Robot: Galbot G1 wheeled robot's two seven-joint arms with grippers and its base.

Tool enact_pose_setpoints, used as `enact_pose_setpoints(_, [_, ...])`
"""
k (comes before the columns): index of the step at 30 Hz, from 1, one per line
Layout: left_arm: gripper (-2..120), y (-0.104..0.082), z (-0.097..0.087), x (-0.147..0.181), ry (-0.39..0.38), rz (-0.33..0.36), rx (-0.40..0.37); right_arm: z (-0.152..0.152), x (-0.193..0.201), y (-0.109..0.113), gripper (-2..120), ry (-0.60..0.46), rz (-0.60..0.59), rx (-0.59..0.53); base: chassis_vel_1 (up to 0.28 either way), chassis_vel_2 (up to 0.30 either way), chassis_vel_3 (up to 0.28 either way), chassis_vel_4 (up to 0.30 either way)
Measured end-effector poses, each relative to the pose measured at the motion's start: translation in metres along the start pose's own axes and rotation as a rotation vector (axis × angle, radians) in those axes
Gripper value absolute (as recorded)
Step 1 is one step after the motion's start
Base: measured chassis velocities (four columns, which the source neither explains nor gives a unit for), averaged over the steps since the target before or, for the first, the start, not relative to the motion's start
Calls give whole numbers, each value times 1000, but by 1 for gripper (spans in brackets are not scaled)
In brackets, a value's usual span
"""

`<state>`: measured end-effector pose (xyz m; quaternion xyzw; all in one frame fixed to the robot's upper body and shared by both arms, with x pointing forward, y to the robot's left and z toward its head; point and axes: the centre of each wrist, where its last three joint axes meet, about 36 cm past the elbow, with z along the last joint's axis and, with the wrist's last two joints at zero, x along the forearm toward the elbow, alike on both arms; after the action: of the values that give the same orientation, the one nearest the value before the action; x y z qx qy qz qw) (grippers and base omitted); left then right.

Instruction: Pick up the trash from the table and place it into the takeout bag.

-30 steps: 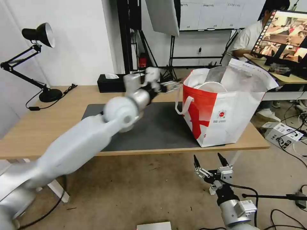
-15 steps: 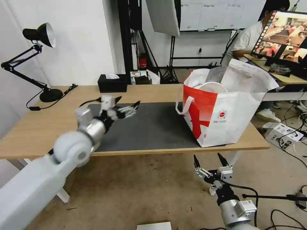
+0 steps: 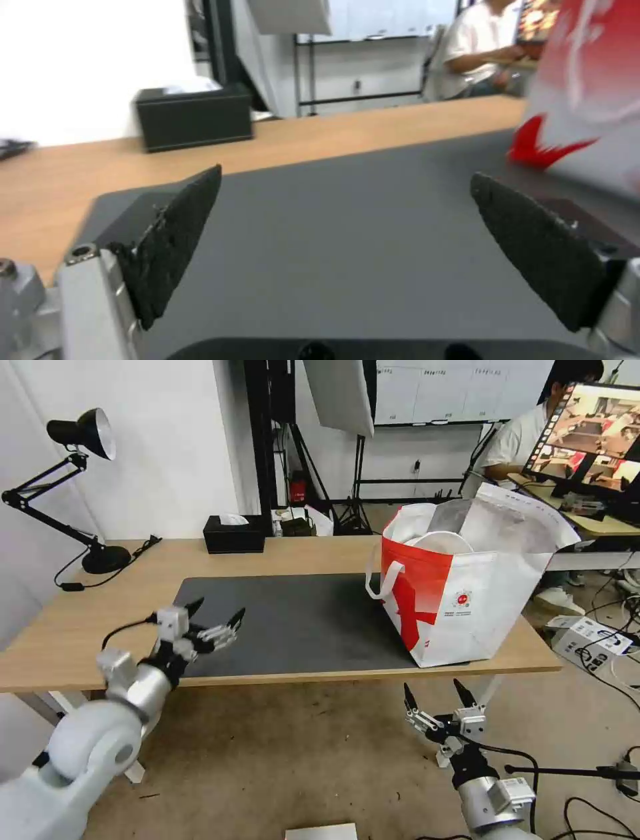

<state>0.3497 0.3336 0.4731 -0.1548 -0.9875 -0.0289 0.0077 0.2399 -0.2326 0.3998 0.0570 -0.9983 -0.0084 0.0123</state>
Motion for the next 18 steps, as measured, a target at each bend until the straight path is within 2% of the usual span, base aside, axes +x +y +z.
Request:
enact_pose_setpoints(2, [100,2,17,10,-13,-24,-36,0,0,0,100,0,0,0,0,0,0,0])
enact_pose_setpoints(3, [100,2,17,10,-13,-24,-36,0,0,0,100,0,0,0,0,0,0,0])
enact_pose_setpoints(5, [100,1,42,25,-60,-70,-38,0,0,0,100,0,0,0,0,0,0,0])
enact_pose_setpoints(7, [100,-1,48,29,-71,-89,-36,0,0,0,100,0,0,0,0,0,0,0])
enact_pose_setpoints(10, [100,-12,67,46,-101,-163,-30,0,0,0,100,0,0,0,0,0,0,0])
enact_pose_setpoints(18, [100,-25,86,76,-101,-242,-37,0,0,0,100,0,0,0,0,0,0,0])
